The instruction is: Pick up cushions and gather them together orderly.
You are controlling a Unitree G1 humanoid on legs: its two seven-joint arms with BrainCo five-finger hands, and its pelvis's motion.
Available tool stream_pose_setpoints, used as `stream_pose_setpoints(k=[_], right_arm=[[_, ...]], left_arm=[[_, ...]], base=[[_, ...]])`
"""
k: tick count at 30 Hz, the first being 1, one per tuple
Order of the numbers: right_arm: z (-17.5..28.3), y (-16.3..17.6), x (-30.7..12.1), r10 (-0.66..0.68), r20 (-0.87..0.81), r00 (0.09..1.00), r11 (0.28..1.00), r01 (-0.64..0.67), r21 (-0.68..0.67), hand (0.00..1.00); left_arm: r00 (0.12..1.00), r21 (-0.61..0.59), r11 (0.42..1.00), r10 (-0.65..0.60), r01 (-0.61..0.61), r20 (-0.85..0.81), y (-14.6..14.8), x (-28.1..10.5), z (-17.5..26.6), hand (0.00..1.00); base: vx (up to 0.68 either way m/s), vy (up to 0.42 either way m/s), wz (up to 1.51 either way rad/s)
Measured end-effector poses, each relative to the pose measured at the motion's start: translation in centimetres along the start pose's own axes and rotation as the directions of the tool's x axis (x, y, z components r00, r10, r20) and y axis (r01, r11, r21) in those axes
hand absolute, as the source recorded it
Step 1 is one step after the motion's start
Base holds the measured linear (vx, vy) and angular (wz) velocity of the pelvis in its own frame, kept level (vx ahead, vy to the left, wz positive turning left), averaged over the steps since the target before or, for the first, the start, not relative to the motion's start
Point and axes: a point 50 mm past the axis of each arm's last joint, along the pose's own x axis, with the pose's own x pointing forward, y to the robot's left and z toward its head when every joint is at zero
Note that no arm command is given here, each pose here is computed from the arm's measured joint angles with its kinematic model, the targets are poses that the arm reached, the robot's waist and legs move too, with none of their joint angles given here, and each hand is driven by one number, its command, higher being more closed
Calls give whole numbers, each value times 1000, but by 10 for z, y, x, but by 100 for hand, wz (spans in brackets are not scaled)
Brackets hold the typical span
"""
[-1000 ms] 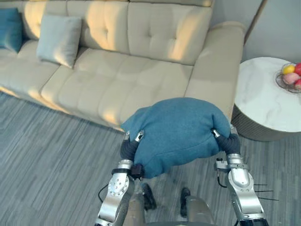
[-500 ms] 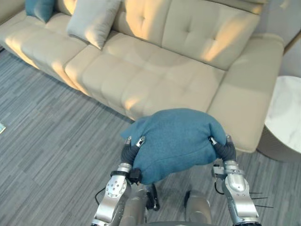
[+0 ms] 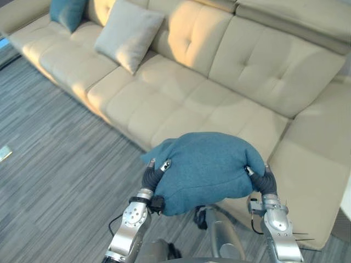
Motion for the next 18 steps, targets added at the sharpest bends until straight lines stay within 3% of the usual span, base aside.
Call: stream_pose_setpoints(k=[6, 14, 18], right_arm=[[37, -1, 3, -7, 180, 984, 1000, 4, 16, 100], [8, 12, 10, 50, 63, 997, 999, -51, 7, 100], [3, 17, 8, 50, 34, 998, 998, -51, 35, 100]], left_arm=[[1000, -63, 998, 9, -7, 19, -11, -1, 1, 100], [996, -78, 993, 89, -90, -22, 2, -16, -9, 100], [994, -67, 992, 102, -104, -26, 7, -17, -9, 100]], base=[[387, 69, -130], [131, 354, -155], [95, 218, -68]])
